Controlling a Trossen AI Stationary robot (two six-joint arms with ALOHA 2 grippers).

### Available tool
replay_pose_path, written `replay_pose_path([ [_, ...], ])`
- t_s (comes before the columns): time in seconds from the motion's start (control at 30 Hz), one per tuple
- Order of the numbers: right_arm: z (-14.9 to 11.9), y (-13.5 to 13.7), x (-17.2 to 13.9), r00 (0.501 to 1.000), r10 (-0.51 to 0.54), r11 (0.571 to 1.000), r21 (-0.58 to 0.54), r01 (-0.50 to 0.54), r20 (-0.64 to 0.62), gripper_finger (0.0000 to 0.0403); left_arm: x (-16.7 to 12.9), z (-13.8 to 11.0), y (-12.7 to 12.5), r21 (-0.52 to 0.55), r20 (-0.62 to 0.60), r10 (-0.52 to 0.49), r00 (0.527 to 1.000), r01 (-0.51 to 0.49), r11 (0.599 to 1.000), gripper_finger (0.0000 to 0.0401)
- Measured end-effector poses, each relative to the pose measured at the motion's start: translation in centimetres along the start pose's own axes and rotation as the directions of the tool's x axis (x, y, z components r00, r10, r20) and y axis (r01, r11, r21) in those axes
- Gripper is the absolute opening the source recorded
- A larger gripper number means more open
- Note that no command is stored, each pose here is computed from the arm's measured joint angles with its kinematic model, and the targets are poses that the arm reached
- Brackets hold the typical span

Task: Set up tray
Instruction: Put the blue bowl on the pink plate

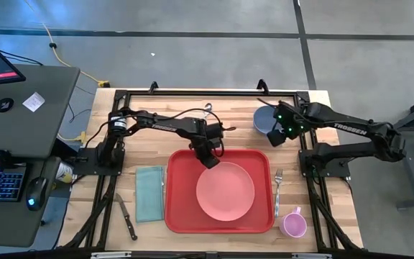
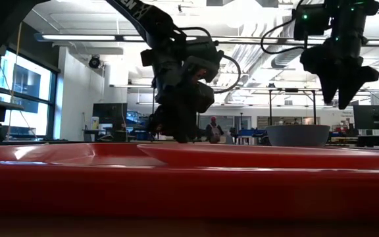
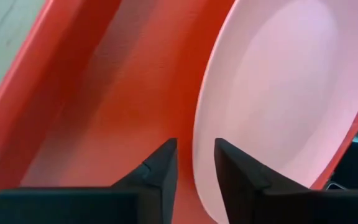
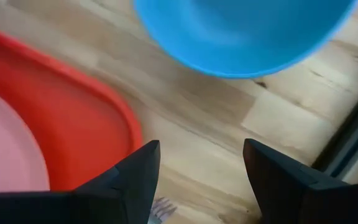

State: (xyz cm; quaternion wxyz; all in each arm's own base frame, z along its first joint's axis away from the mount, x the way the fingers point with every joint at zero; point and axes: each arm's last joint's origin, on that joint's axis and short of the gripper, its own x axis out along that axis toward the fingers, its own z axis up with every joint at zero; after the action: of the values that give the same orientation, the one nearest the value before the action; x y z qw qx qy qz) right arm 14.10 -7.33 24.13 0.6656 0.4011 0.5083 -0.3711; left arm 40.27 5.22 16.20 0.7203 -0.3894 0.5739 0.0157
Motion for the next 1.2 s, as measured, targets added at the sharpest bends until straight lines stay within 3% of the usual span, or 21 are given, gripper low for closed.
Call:
replay_pose_path([
  [0.2, 0.8, -1.1, -0.1, 0.987, -0.126, 0.983, 0.147, 0.110, 0.100, 0.0216, -0.9, -0.5, 0.4, -0.047, -0.051, 0.038, 0.998, -0.041, 0.998, 0.0156],
  [0.37, 2.6, -2.5, 0.2, 0.979, -0.161, 0.954, 0.275, 0.122, 0.125, 0.0201, -4.1, 0.3, -1.3, 0.033, 0.056, 0.020, 0.998, -0.022, 0.999, 0.0146],
  [0.53, 4.2, -3.6, 0.9, 0.977, -0.173, 0.932, 0.341, 0.120, 0.128, 0.0171, -8.2, 0.6, -3.9, 0.093, 0.214, 0.055, 0.975, -0.076, 0.993, 0.0132],
  [0.7, 5.0, -4.4, 2.2, 0.979, -0.198, 0.918, 0.358, 0.171, 0.039, 0.0144, -12.8, -0.1, -6.0, 0.121, 0.346, 0.065, 0.936, -0.113, 0.986, 0.0119],
  [0.87, 6.2, -4.5, 3.4, 0.981, -0.192, 0.917, 0.363, 0.168, 0.033, 0.0139, -16.9, -1.5, -7.4, 0.160, 0.454, 0.073, 0.888, -0.162, 0.974, 0.0109],
  [1.2, 7.4, -4.6, 6.4, 0.974, -0.210, 0.908, 0.351, 0.228, -0.091, 0.0137, -21.4, -5.8, -7.6, 0.142, 0.473, 0.164, 0.866, -0.259, 0.955, 0.0099],
])
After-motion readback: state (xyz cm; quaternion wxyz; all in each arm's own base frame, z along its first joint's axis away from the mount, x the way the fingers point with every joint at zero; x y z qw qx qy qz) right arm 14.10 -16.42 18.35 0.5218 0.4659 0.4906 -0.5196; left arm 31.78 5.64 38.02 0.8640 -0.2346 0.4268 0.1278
